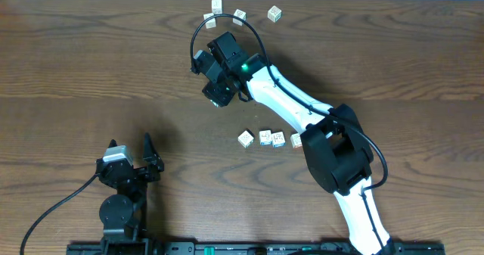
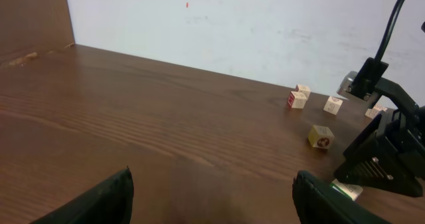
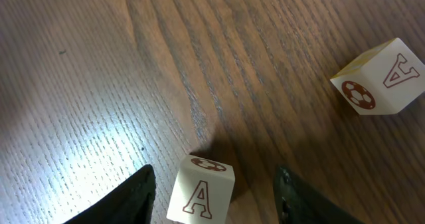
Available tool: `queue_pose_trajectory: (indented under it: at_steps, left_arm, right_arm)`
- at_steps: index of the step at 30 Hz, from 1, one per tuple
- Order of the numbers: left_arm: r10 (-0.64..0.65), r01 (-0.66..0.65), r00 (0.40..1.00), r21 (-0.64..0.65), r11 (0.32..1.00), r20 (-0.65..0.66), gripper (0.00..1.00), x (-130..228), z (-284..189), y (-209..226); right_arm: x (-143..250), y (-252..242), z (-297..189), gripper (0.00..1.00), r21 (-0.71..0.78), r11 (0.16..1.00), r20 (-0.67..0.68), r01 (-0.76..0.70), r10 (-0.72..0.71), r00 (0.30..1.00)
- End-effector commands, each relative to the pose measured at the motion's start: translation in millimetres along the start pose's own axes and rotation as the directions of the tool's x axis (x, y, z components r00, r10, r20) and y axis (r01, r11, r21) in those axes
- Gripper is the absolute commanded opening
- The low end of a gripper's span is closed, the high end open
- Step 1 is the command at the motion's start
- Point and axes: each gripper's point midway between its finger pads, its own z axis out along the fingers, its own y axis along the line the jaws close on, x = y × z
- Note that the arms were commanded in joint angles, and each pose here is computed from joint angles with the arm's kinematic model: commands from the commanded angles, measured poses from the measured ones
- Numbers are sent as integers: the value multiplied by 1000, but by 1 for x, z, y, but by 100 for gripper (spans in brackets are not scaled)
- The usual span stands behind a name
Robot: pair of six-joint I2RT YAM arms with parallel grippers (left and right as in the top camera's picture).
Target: Lift 5 blocks
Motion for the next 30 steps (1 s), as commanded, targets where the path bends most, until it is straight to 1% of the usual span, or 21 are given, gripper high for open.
queue_pose_trajectory:
  at_steps: [1, 6, 10, 15, 20, 22, 25, 27, 28, 30]
  left_arm:
    - [21, -22, 998, -15, 1000, -52, 77, 17, 1, 4]
    - [21, -22, 998, -15, 1000, -52, 77, 17, 1, 4]
    - [21, -22, 998, -15, 1000, -52, 77, 17, 1, 4]
    - [21, -22, 998, -15, 1000, -52, 77, 17, 1, 4]
    - [22, -22, 998, -15, 1000, -52, 77, 17, 1, 4]
    - [22, -23, 998, -15, 1000, -52, 77, 17, 1, 4]
    - [21, -22, 999, -14, 1000, -49, 77, 17, 1, 4]
    - [21, -21, 999, -14, 1000, -50, 77, 17, 1, 4]
    - [21, -22, 999, -14, 1000, -50, 77, 17, 1, 4]
    - [21, -22, 999, -14, 1000, -50, 77, 17, 1, 4]
  right_arm:
    - [11, 9, 21, 54, -9, 1000, -46, 6, -6, 999]
    - [19, 10, 28, 50, -16, 1000, -67, 2, -3, 998]
    - [19, 10, 28, 44, -15, 1000, -66, 2, -3, 998]
    - [20, 10, 28, 32, -13, 1000, -72, 0, -1, 997]
    - [17, 5, 28, 25, 14, 1000, -64, -20, 21, 998]
    - [12, 3, 23, 21, 23, 999, -65, -27, 28, 998]
    - [-6, -2, 4, 10, 51, 997, -56, -53, 55, 997]
    - [-28, -13, -20, 3, 89, 993, -27, -80, 83, 996]
    - [-38, -19, -32, 1, 105, 990, -10, -92, 93, 996]
    - [-58, -34, -64, 1, 149, 981, 30, -126, 123, 992]
